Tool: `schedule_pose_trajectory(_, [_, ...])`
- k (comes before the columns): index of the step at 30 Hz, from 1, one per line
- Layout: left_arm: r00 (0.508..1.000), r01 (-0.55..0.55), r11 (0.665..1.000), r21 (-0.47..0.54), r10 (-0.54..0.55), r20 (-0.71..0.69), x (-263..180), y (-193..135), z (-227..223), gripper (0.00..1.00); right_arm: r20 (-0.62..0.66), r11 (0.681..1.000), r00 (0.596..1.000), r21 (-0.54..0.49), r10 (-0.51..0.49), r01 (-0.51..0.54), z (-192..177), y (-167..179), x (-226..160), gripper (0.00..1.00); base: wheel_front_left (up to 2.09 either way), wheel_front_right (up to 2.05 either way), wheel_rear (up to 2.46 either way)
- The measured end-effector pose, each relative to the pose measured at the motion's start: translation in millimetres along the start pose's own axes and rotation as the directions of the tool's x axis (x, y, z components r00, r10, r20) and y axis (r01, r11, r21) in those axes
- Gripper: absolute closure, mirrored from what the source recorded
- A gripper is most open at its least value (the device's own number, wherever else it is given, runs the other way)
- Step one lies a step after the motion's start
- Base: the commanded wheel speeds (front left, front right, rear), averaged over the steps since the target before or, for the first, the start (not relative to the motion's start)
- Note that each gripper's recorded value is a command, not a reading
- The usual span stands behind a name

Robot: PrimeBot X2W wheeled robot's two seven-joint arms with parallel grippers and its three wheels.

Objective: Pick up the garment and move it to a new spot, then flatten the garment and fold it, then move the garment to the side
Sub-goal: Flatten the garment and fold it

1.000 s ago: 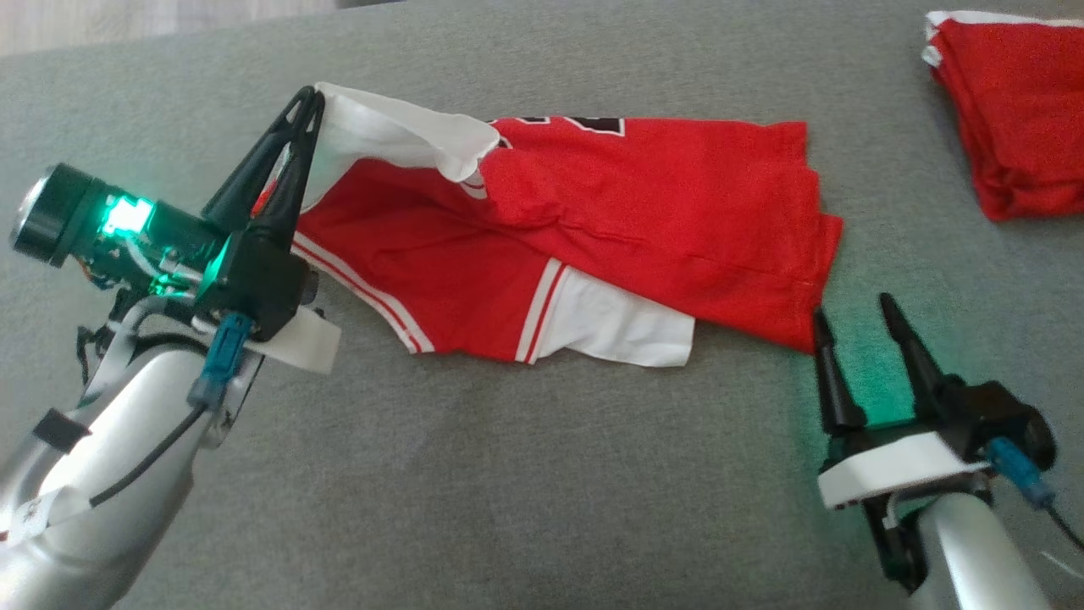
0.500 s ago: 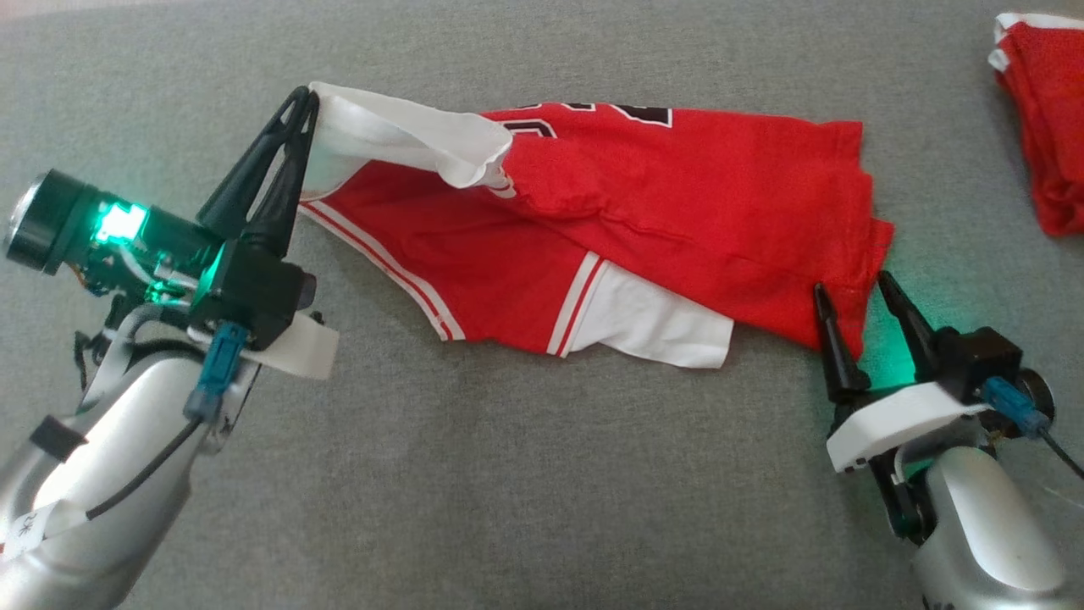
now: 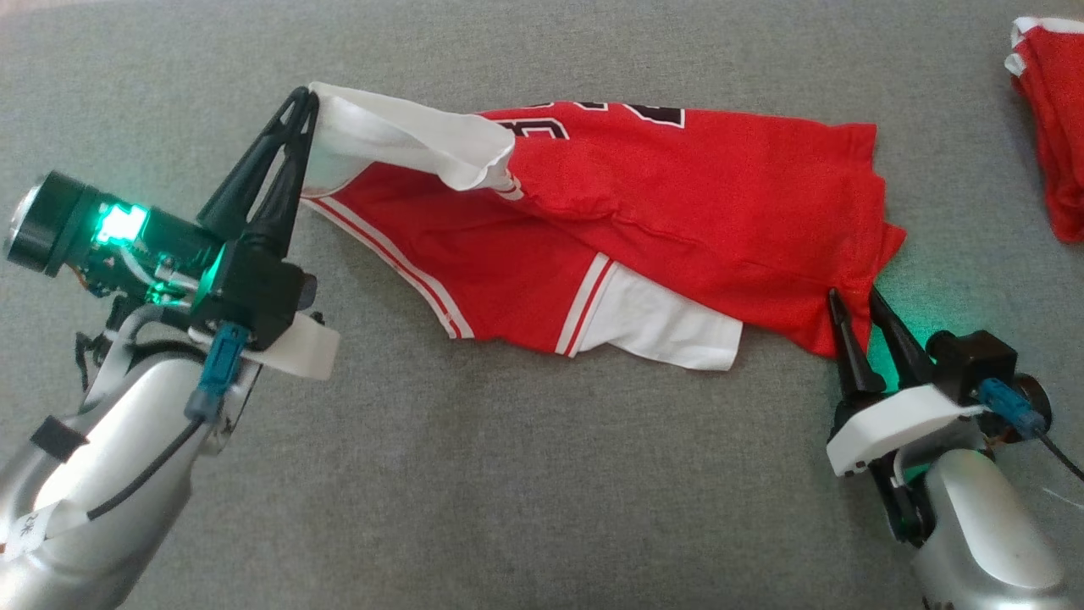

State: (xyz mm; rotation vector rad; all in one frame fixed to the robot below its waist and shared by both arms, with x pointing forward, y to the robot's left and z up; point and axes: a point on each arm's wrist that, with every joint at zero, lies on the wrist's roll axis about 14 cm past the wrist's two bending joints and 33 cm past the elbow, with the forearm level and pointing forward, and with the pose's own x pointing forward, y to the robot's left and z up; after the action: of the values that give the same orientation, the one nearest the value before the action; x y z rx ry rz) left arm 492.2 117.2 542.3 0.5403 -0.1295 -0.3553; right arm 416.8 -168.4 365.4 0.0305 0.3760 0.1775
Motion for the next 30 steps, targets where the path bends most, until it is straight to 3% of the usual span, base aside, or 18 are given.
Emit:
schedule_pose_trajectory(1, [1.000, 0.000, 1.000, 0.000, 0.000, 0.001, -0.2, 0.2, 0.6, 1.00, 0.001, 1.000, 1.000, -0.006, -0.001, 0.001, 0.5, -0.7, -0.3, 0.49, 0.00, 0.00, 0.00])
schedule_pose_trajectory(3, [1.000, -0.002, 1.000, -0.004, 0.002, 0.001, -0.4, 0.7, 1.3, 1.00, 0.006, 1.000, 1.000, -0.018, -0.006, 0.006, 1.9, -2.5, -0.8, 0.24, 0.00, 0.00, 0.00])
schedule_pose_trajectory(5, [1.000, -0.002, 1.000, -0.003, 0.002, 0.003, -0.6, 1.2, 2.1, 1.00, 0.014, 1.000, 1.000, -0.025, -0.008, 0.008, 3.8, -3.1, -1.1, 0.10, 0.00, 0.00, 0.00])
schedule_pose_trajectory(10, [1.000, -0.007, 1.000, 0.001, 0.007, 0.002, -1.4, 2.9, 2.4, 1.00, 0.021, 1.000, 1.000, -0.024, -0.008, 0.009, 5.7, -2.2, -1.4, 0.08, 0.00, 0.00, 0.00])
schedule_pose_trajectory(15, [1.000, -0.012, 1.000, -0.005, 0.012, 0.000, -2.3, 3.8, 2.2, 1.00, 0.030, 1.000, 1.000, -0.018, 0.004, -0.004, 8.1, 4.2, 0.1, 0.29, 0.00, 0.00, 0.00])
schedule_pose_trajectory(23, [1.000, -0.016, 1.000, -0.001, 0.016, 0.001, -4.2, 5.1, 3.6, 1.00, 0.035, 1.000, 0.999, -0.015, 0.009, -0.009, 10.0, 6.5, 0.1, 0.97, 0.00, 0.00, 0.00])
schedule_pose_trajectory(30, [0.999, -0.035, 0.999, -0.002, 0.035, 0.023, -8.5, 9.8, 11.7, 1.00, 0.074, 1.000, 0.997, -0.013, -0.015, 0.016, 22.8, -1.0, -4.2, 1.00, 0.00, 0.00, 0.00])
